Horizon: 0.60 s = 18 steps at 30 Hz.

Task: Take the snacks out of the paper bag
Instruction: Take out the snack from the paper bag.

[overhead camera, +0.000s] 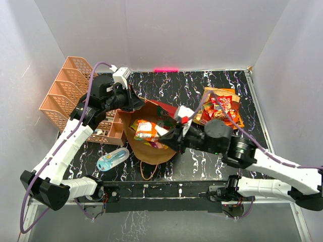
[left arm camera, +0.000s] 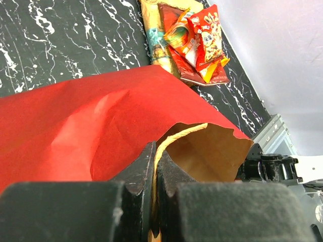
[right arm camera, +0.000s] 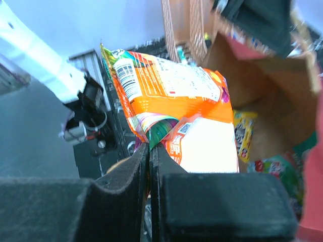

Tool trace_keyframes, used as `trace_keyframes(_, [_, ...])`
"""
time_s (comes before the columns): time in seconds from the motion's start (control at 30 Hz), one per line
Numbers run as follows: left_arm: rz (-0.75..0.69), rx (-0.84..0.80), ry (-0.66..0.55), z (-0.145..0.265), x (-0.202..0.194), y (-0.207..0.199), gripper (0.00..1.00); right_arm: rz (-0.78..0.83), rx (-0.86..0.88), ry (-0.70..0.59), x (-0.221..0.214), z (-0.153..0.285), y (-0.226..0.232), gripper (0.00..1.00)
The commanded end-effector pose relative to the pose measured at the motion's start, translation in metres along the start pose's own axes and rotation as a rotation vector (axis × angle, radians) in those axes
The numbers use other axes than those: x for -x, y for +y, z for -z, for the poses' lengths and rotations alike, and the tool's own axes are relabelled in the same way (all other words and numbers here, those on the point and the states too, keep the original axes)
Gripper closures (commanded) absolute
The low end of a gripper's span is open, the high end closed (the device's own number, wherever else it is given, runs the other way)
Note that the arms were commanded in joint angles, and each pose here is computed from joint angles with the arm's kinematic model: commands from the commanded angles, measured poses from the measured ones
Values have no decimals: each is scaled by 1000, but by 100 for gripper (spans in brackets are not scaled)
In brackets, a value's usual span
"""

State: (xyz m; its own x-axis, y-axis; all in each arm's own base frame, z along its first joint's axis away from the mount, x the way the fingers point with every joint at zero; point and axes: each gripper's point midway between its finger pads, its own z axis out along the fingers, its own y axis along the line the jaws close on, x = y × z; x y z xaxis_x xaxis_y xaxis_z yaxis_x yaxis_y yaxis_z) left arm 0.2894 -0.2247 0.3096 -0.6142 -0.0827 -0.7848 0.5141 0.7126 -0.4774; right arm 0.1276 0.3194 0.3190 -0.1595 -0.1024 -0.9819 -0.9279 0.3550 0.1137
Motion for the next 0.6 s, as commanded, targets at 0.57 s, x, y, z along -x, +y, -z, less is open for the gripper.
trace_keyframes(0.57, [-2,21,-15,4,9,0,100,170,-1364,-95,87,143,-223,93])
